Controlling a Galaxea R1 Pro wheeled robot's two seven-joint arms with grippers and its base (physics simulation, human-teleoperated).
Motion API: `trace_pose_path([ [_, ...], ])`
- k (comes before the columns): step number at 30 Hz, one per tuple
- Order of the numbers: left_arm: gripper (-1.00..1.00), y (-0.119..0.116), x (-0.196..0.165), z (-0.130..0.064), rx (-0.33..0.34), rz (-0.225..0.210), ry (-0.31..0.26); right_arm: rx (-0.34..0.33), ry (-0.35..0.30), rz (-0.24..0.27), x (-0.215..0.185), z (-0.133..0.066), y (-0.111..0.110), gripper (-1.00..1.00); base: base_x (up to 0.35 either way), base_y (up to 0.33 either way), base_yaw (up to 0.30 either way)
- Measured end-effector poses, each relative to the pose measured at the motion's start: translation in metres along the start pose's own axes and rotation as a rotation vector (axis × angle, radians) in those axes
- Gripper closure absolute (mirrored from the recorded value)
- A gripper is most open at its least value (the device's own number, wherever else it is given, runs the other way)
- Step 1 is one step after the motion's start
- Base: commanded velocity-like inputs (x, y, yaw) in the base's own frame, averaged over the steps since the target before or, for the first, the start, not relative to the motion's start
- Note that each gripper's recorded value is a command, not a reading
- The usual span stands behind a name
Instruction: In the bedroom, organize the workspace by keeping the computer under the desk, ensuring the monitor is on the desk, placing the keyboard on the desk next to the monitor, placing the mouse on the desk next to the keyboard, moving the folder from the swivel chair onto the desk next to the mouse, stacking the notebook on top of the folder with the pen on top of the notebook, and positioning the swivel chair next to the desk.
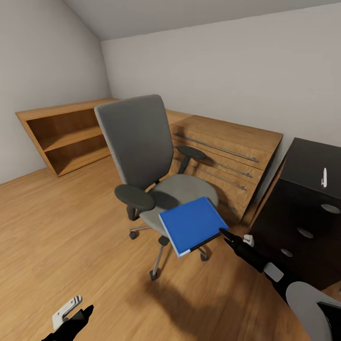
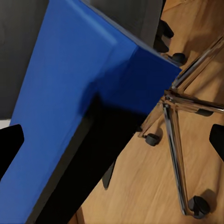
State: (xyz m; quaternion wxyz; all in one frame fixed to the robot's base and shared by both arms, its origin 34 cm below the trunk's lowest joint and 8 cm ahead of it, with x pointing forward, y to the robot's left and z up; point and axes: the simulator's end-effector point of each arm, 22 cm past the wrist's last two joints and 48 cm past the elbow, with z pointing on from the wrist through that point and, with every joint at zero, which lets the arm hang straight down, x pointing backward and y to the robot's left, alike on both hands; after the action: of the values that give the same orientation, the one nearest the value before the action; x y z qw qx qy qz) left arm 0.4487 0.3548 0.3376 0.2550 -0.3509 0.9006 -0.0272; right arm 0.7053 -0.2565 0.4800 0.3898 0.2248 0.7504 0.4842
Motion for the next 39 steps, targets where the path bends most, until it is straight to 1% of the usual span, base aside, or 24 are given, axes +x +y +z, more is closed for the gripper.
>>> trace_pose_path([
  [14, -1.0, 0.002, 0.0027, 0.0009, -0.004, 0.0, 0.006, 0.001, 0.001, 0.0, 0.0005, 0.0002, -0.0003, -1.0, 0.02, 0.006, 0.0],
  [23, -1.0, 0.0021, 0.0027, 0.0009, -0.005, 0.0, 0.006, 0.001, 0.0, 0.0, 0.0003, 0.0002, -0.0003, -1.0, 0.001, 0.138, 0.0],
  [39, -1.0, 0.0023, 0.004, 0.0011, -0.005, -0.001, 0.008, 0.0, -0.002, -0.002, -0.0003, 0.0001, -0.0002, -1.0, 0.0, 0.014, 0.0],
])
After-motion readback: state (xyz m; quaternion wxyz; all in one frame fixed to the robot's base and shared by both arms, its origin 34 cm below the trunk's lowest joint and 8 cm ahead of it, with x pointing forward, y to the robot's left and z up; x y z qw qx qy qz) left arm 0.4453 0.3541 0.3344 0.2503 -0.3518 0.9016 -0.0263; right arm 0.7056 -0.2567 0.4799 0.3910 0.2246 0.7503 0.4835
